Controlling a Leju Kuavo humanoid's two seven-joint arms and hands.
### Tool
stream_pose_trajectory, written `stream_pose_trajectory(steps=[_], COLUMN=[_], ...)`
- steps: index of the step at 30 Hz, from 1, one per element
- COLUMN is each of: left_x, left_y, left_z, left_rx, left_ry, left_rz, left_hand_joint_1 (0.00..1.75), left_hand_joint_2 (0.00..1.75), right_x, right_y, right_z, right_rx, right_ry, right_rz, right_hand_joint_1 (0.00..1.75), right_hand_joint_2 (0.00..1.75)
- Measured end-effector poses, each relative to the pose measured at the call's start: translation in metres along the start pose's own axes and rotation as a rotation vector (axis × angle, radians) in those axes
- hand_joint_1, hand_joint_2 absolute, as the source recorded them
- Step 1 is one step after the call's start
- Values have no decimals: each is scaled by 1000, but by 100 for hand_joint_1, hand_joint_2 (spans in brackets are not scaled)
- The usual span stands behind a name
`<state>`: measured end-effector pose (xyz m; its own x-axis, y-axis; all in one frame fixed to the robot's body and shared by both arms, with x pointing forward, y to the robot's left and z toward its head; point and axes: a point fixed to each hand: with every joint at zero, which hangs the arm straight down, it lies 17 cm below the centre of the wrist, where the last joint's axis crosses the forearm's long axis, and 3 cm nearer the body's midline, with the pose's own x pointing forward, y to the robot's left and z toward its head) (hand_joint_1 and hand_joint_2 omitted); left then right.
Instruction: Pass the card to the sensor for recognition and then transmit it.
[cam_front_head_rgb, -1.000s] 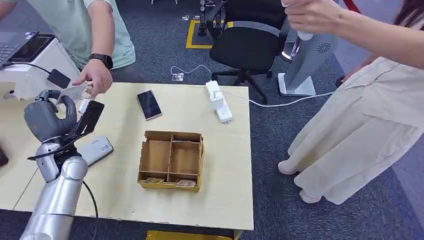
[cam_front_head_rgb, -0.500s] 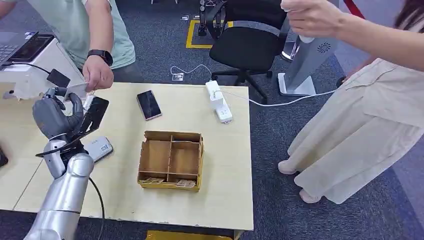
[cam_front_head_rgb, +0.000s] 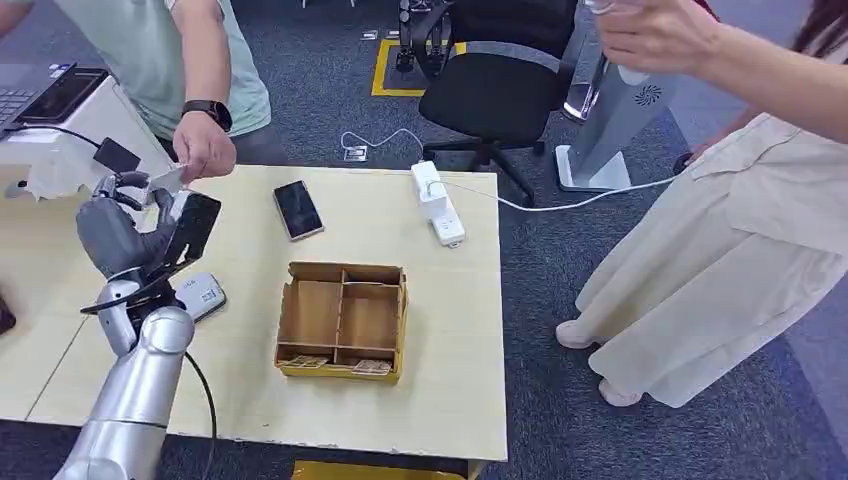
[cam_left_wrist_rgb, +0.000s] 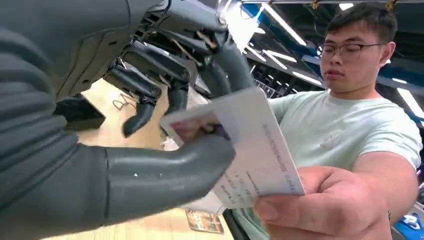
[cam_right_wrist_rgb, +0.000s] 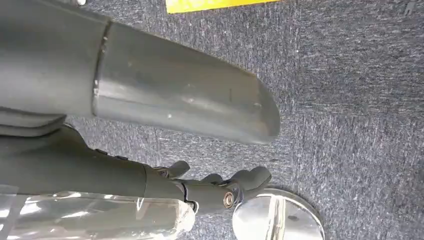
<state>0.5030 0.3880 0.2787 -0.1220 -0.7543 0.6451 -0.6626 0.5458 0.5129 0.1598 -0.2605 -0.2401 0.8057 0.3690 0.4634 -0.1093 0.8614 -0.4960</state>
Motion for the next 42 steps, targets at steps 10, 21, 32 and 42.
stream_pose_trajectory(steps=[10,21,32,42], left_x=[2,1,-1,-9], left_y=[12,24,48,76], left_z=[-2,-2,3,22], left_rx=[41,57,90,113], left_ry=[-34,-61,-119,-154], left_rz=[-21,-43,-105,-178], left_hand_joint_1=[0,0,0,0], left_hand_joint_2=[175,175,175,175], right_x=[-4,-4,-5,-12], right_y=[1,1,4,0], right_z=[2,2,1,1], right_rx=[-1,-1,33,33], right_ry=[8,10,1,6], right_rz=[-4,-8,-8,-2], right_hand_joint_1=[0,0,0,0], right_hand_joint_2=[0,0,0,0])
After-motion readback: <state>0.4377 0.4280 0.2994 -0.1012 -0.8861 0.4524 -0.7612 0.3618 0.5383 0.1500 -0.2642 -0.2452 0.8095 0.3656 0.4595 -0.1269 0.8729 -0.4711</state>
